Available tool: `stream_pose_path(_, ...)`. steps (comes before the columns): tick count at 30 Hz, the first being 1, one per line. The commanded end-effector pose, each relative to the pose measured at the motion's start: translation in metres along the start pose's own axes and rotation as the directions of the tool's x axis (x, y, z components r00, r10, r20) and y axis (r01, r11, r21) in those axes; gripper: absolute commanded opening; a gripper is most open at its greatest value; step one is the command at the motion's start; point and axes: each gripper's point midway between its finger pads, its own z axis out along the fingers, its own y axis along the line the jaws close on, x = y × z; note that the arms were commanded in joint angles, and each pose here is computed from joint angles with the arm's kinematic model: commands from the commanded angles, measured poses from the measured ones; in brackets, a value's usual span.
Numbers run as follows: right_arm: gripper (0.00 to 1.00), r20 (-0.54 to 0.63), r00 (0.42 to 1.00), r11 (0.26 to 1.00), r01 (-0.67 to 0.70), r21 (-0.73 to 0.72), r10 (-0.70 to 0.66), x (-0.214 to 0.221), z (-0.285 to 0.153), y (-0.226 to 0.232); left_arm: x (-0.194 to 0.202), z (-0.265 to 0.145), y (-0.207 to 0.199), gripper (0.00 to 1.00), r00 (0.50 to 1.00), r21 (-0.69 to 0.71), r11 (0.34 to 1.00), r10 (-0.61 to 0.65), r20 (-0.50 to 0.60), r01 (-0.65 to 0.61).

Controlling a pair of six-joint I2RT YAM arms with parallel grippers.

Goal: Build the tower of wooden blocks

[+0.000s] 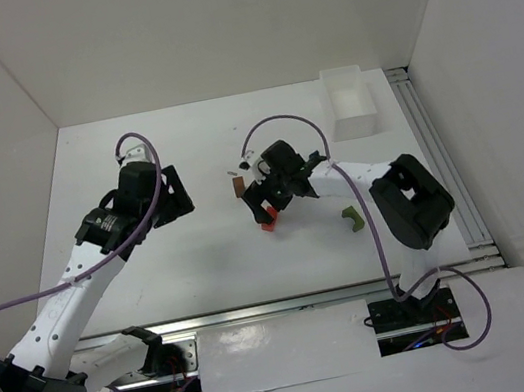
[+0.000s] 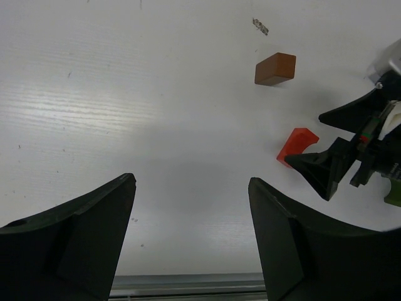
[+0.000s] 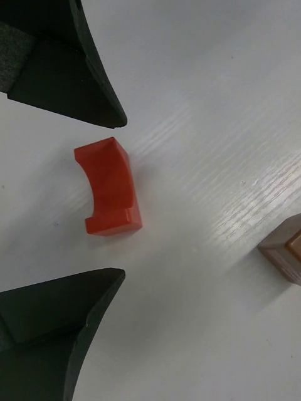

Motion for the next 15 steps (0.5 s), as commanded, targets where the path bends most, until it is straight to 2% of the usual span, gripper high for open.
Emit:
stream_pose_path(1,1.0,0.076,0.997,0.998,0.035,-0.055,-0.031,-0.03,0.007,0.004,-0.008,-0.005,-0.005,0.85,0.999,0.039,0.999,0.006,0.034,-0.007)
stream_pose_path(5,1.0,0.057,0.998,0.996,0.012,-0.092,-0.007,-0.023,0.013,0.01,-0.012,-0.01,-0.003,0.85,0.998,0.039,0.999,0.009,0.055,-0.011)
stream_pose_path(13,1.0,0.092,0.995,0.981,-0.011,-0.195,0.03,-0.016,-0.008,0.035,-0.011,-0.007,-0.002,0.85,0.999,0.034,0.999,0.021,0.048,-0.023)
stream_pose_path(15,1.0,0.066,0.997,0.978,-0.022,-0.205,0.036,-0.008,-0.007,0.041,-0.01,-0.005,-0.005,0.85,0.999,0.042,0.999,0.021,0.043,-0.023)
